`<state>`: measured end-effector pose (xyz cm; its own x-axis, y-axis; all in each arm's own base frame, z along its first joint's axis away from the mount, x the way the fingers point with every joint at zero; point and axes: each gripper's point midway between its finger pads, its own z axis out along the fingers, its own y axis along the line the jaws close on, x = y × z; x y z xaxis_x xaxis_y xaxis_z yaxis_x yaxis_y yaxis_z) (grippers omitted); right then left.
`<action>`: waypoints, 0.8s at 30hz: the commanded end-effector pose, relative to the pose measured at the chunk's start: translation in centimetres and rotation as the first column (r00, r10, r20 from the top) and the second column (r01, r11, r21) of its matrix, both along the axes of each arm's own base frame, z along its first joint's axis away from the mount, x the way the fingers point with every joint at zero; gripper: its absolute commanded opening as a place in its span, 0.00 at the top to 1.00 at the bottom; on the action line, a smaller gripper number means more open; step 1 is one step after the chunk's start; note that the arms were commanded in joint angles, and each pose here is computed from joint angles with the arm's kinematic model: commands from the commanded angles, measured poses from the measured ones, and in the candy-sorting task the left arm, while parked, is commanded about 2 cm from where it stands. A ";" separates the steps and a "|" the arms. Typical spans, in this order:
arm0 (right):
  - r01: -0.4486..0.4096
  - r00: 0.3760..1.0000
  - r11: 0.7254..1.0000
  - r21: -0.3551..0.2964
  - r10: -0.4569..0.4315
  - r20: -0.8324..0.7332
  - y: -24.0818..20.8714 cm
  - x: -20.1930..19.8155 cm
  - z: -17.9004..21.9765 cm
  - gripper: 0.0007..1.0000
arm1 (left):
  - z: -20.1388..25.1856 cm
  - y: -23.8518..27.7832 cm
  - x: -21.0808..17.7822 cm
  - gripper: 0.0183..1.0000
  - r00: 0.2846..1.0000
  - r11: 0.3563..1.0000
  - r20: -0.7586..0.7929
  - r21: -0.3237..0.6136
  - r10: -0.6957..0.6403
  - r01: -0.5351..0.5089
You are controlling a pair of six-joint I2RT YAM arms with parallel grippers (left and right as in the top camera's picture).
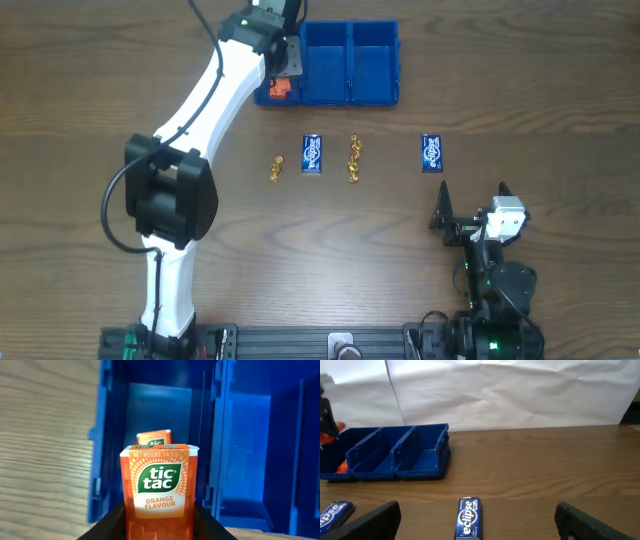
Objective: Sort Candies Into Trays
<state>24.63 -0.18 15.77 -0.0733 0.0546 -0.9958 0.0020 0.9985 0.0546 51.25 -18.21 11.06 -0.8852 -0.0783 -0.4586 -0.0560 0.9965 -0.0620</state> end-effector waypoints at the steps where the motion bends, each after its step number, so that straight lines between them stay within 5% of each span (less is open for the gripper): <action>1: -0.008 1.000 1.000 -0.012 0.008 -0.003 0.2 0.0 -0.1 0.00 | -1.3 0.0 0.3 0.73 1.000 1.000 -0.018 -0.002 -0.020 0.020; 24: -0.008 1.000 1.000 -0.012 0.008 -0.003 0.2 0.0 -0.1 0.00 | -1.2 0.7 0.9 0.73 0.998 0.998 -0.010 -0.002 -0.056 0.056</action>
